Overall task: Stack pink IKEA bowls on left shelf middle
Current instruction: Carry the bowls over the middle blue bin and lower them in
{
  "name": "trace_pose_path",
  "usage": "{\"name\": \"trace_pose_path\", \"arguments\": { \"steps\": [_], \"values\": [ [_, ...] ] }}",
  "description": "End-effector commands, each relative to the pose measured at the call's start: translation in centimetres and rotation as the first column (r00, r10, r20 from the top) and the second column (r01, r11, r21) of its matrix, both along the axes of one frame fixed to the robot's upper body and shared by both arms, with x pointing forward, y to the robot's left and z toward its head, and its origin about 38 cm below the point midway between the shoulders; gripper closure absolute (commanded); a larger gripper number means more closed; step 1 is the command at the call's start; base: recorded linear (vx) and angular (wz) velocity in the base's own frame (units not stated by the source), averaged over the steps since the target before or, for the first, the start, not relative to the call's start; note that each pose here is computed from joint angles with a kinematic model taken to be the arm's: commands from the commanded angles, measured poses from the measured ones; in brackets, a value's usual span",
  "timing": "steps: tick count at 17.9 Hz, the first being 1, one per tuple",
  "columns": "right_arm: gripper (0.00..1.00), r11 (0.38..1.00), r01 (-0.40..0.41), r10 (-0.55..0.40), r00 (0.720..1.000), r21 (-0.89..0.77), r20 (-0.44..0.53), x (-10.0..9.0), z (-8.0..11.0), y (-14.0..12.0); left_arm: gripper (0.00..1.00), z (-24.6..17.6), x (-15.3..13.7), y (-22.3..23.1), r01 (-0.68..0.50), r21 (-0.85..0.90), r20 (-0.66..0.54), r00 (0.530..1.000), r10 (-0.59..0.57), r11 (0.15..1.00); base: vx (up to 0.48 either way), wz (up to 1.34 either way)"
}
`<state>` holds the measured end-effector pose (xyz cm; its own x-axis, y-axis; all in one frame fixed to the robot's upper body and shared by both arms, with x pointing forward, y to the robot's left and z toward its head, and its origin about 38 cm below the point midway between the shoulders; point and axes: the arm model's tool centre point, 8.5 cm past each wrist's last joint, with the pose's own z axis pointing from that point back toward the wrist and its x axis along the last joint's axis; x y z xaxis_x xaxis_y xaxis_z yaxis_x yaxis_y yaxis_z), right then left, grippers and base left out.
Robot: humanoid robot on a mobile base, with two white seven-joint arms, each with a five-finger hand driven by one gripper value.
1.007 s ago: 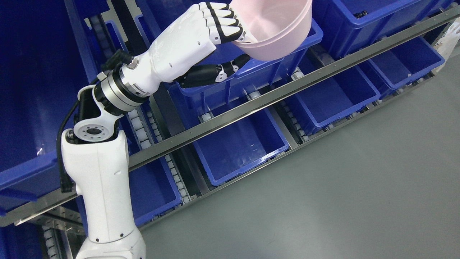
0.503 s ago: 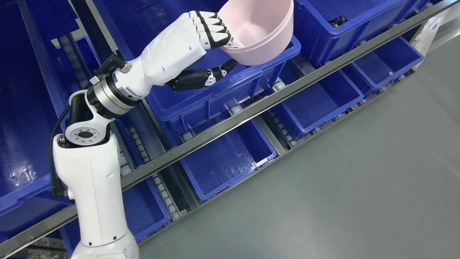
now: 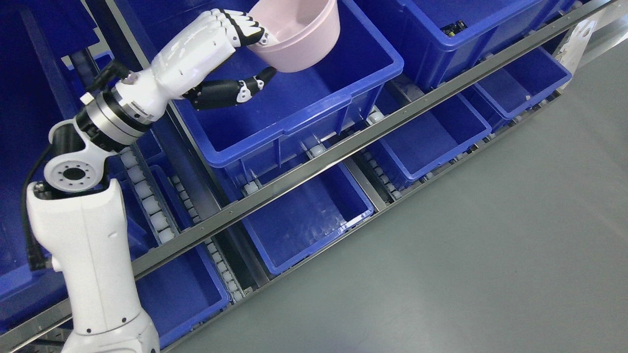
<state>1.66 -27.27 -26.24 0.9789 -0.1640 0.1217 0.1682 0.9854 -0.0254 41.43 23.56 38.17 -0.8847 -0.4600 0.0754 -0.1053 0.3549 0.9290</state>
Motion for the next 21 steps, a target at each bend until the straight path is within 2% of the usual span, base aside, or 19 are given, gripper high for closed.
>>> {"name": "trace_pose_path", "arguments": {
  "steps": [1, 6, 10, 13, 21],
  "values": [
    [0.00, 1.000, -0.002, 0.002, 1.000, -0.013, 0.000, 0.0, 0.1, -1.1, 0.88, 0.4, 1.6, 7.0, -0.161, 0.062, -0.062, 0.984, 0.165, 0.985, 0.003, 0.02],
    [0.00, 1.000, -0.002, 0.002, 1.000, -0.013, 0.000, 0.0, 0.1, -1.1, 0.87, -0.8, 3.9, 6.0, -0.156, 0.098, -0.126, 0.978, 0.167, 0.983, -0.019, 0.04],
    [0.00, 1.000, -0.002, 0.002, 1.000, -0.013, 0.000, 0.0, 0.1, -1.1, 0.87, -0.9, 6.4, 1.5, -0.103, 0.114, -0.155, 0.981, 0.120, 0.988, -0.087, 0.09],
    [0.00, 1.000, -0.002, 0.002, 1.000, -0.013, 0.000, 0.0, 0.1, -1.1, 0.87, 0.2, 7.2, -0.9, -0.081, 0.094, -0.140, 0.986, 0.094, 0.992, -0.030, 0.00],
    [0.00, 1.000, -0.002, 0.002, 1.000, -0.013, 0.000, 0.0, 0.1, -1.1, 0.87, -0.1, 9.2, -1.1, -0.120, 0.147, -0.178, 0.973, 0.146, 0.982, -0.023, 0.03]
  ]
}}
